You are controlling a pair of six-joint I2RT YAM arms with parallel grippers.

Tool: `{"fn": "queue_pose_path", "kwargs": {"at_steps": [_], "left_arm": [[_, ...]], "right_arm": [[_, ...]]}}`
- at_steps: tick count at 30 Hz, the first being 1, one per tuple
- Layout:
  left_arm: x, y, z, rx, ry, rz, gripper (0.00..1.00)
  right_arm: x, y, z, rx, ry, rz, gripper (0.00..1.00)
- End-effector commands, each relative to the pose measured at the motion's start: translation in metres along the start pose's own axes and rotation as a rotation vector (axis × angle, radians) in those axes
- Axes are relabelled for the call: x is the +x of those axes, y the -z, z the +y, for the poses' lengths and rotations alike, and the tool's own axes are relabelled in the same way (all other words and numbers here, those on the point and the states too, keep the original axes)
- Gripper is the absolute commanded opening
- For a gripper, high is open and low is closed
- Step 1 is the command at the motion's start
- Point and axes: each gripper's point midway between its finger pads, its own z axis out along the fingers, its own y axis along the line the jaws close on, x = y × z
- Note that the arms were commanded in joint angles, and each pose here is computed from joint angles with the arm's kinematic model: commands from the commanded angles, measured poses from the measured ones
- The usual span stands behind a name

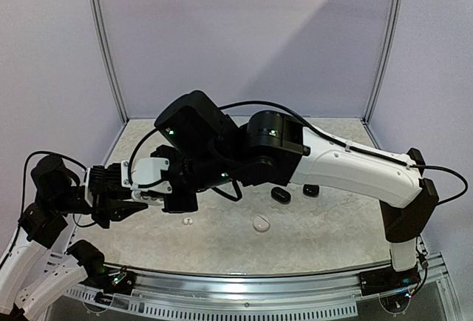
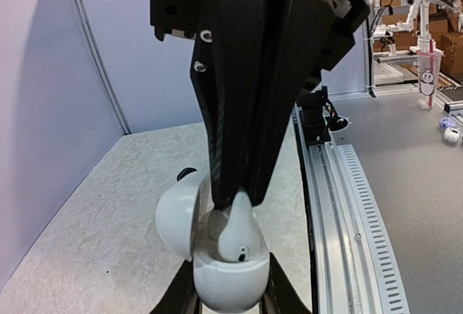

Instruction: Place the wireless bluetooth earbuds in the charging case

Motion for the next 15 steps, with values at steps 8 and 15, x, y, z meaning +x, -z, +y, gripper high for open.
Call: {"fn": "queue_pose_path", "kwargs": {"at_steps": [8, 15], "left_arm": [[-0.018, 0.003, -0.01, 0.036, -0.053, -0.047, 0.0], [-0.013, 0.003, -0.003, -0.013, 0.046, -0.04, 0.0]], "right_arm": [[0.032, -0.035, 0.008, -0.011, -0.082, 0.099, 0.14], [0.024, -0.026, 0.003, 0.003, -0.099, 0.074, 0.22]]}}
